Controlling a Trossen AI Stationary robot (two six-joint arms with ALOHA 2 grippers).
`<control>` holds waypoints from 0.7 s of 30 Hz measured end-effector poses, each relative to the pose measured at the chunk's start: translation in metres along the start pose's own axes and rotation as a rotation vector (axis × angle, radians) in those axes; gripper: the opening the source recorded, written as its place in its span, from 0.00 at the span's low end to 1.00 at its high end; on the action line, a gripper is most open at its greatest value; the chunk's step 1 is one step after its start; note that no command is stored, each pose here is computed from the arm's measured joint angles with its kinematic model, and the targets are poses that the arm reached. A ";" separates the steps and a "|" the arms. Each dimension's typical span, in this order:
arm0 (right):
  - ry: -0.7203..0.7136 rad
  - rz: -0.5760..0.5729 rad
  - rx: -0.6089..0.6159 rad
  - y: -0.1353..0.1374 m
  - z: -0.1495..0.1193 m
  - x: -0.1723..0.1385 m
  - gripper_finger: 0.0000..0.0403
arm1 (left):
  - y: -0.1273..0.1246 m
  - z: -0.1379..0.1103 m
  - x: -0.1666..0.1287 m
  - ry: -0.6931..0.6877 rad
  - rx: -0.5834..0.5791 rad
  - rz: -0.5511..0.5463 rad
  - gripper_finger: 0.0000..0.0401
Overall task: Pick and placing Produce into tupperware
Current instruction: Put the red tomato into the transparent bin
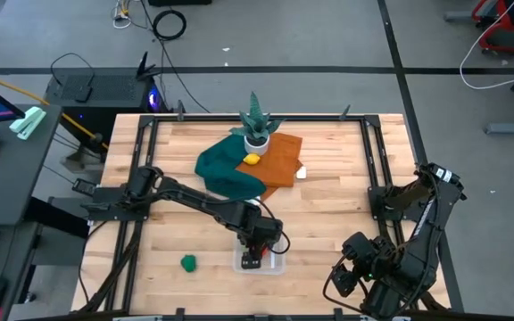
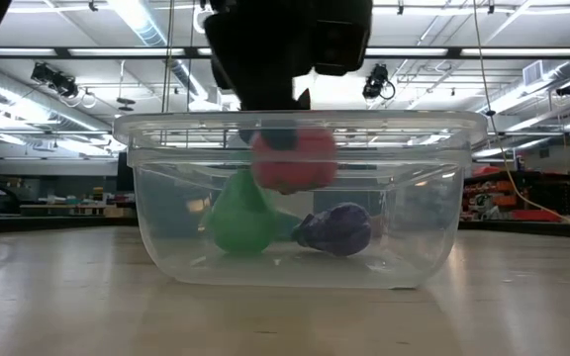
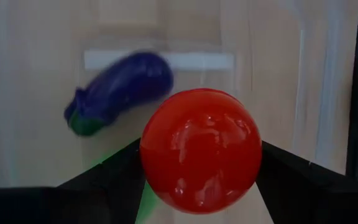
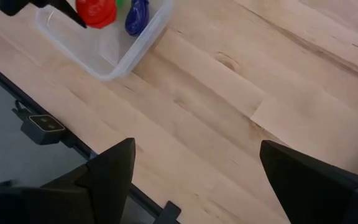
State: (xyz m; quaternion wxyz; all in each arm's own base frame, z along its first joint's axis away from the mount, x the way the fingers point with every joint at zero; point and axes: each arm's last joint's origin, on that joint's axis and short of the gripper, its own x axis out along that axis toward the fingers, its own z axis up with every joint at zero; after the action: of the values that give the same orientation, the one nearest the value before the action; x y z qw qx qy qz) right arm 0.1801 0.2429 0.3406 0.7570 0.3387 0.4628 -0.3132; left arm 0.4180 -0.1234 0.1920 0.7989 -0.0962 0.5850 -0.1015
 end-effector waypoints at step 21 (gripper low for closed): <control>0.001 0.007 0.004 0.001 0.000 0.000 0.77 | 0.003 -0.001 0.005 0.011 0.002 0.041 0.68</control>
State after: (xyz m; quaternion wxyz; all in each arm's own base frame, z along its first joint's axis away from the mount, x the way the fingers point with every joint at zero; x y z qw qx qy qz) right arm 0.1806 0.2433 0.3407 0.7571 0.3420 0.4613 -0.3114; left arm 0.4188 -0.1216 0.1860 0.7977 -0.0831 0.5911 -0.0862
